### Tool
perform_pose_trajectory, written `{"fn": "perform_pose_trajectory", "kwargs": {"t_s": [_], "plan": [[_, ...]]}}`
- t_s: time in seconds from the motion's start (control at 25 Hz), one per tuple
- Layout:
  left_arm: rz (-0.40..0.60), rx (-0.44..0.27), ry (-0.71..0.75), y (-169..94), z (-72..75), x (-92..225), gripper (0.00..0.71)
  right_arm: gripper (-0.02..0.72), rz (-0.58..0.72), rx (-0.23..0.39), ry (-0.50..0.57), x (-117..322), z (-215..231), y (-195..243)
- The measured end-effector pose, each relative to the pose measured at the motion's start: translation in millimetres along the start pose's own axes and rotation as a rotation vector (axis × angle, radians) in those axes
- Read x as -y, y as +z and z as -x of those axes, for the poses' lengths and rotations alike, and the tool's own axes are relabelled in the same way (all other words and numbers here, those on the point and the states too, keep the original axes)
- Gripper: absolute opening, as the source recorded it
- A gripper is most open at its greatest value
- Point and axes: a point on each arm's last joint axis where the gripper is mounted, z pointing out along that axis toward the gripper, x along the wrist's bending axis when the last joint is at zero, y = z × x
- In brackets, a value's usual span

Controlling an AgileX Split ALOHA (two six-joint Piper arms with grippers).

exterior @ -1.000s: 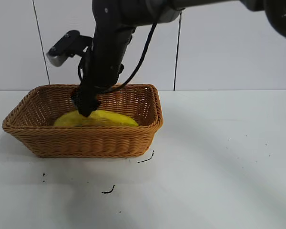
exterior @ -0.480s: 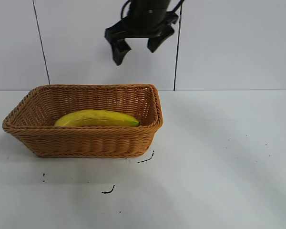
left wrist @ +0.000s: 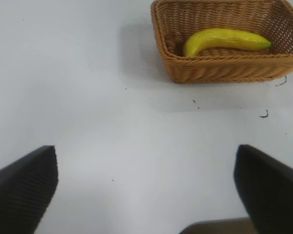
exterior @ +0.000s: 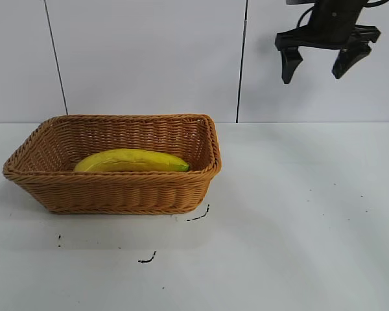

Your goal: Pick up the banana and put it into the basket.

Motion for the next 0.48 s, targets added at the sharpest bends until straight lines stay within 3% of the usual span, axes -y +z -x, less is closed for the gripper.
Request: {"fn": "perform_pose_trajectory", "kwargs": {"t_s": [0.2, 0.48], "plan": [[0.0, 0.0, 0.0, 0.0, 0.0, 0.0, 0.695, 0.689, -0.022, 0.007, -0.003, 6.0, 0.9, -3.8], [0.0, 0.0, 0.0, 0.0, 0.0, 0.0, 0.695, 0.689, -0.062, 0.003, 0.0, 40.7, 2.6, -43.9]]}}
